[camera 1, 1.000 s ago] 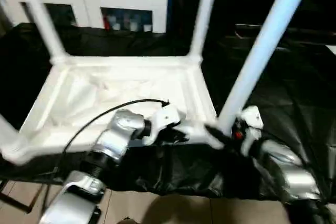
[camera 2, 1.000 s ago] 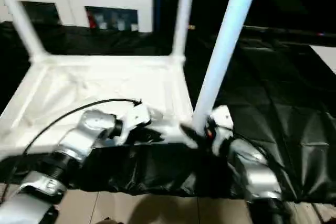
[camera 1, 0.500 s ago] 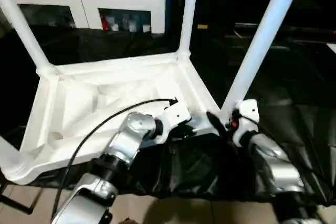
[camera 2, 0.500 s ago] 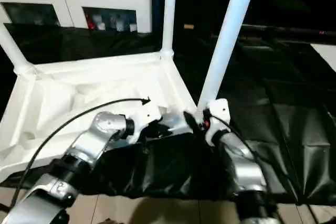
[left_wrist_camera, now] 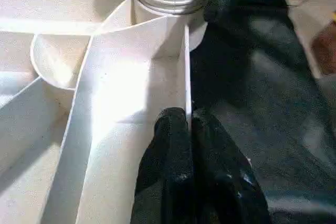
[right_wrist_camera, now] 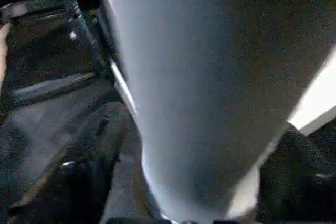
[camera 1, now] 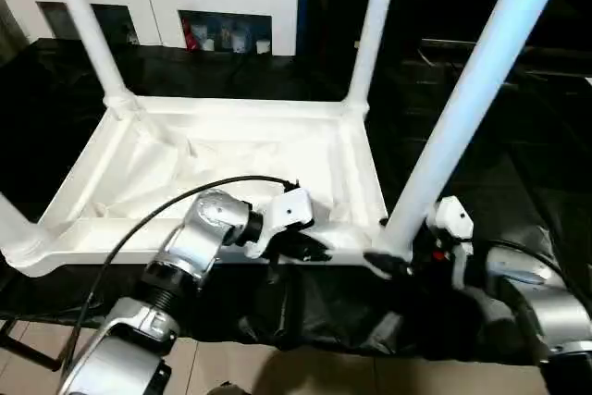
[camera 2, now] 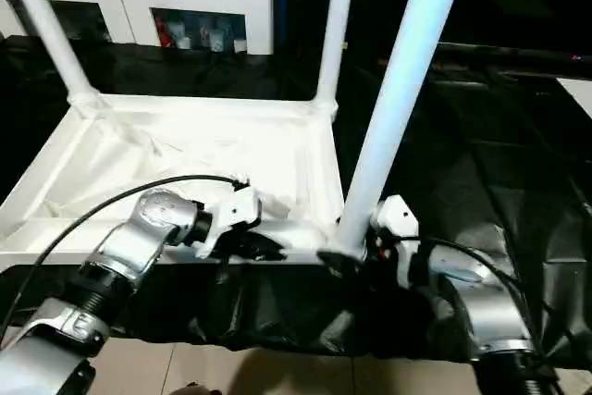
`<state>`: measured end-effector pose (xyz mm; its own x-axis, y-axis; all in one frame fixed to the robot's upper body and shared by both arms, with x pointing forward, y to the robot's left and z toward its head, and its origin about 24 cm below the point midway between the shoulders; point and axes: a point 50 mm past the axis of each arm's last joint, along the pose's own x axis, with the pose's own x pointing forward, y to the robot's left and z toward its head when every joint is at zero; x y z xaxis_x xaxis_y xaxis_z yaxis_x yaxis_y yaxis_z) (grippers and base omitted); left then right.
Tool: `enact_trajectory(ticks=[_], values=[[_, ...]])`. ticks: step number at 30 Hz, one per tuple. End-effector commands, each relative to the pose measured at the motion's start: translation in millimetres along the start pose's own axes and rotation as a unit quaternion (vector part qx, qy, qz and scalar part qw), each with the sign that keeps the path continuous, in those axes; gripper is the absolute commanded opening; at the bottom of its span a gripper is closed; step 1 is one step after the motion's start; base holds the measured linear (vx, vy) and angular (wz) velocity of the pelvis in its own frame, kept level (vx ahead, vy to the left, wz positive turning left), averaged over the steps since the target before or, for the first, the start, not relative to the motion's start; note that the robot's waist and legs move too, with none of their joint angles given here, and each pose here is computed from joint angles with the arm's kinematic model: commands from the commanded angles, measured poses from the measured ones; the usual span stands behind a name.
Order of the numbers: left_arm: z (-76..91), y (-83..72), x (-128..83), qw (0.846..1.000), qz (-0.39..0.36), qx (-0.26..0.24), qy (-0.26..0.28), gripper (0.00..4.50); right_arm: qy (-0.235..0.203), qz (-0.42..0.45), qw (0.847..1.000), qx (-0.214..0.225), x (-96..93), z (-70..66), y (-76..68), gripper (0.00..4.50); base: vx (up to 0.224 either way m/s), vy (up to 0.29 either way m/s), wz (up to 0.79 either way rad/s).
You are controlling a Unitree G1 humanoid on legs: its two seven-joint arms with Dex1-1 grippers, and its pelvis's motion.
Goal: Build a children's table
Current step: Rotate leg to tighten
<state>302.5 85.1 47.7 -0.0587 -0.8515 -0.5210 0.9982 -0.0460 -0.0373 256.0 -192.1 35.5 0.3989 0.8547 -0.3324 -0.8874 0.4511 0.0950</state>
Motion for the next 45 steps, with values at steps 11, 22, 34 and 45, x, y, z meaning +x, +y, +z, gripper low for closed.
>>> enact_trajectory(ticks=[11, 22, 34, 45], values=[[15.5, -0.1, 10.1, 0.998, -0.057, 0.036, -0.01, 0.0, 0.013, 0.148, 0.989, -0.023, 25.7, 5.8, 29.9, 2.7, 0.0, 0.0, 0.0], [25.8, 4.4, 33.0, 0.998, 0.048, 0.01, -0.049, 0.0, -0.053, -0.087, 0.994, 0.037, 53.1, 2.2, 3.7, 2.63, 0.0, 0.0, 0.0], [44.8, -0.5, 69.9, 0.989, 0.124, -0.014, -0.077, 0.0, -0.108, -0.296, 0.945, 0.088, 92.8, 13.8, -7.0, 3.18, 0.0, 0.0, 0.0], [37.0, -6.4, 55.1, 0.996, 0.059, 0.014, -0.067, 0.0, -0.097, -0.224, 0.969, 0.023, 70.2, 15.9, -11.2, 3.88, 0.0, 0.0, 0.0]])
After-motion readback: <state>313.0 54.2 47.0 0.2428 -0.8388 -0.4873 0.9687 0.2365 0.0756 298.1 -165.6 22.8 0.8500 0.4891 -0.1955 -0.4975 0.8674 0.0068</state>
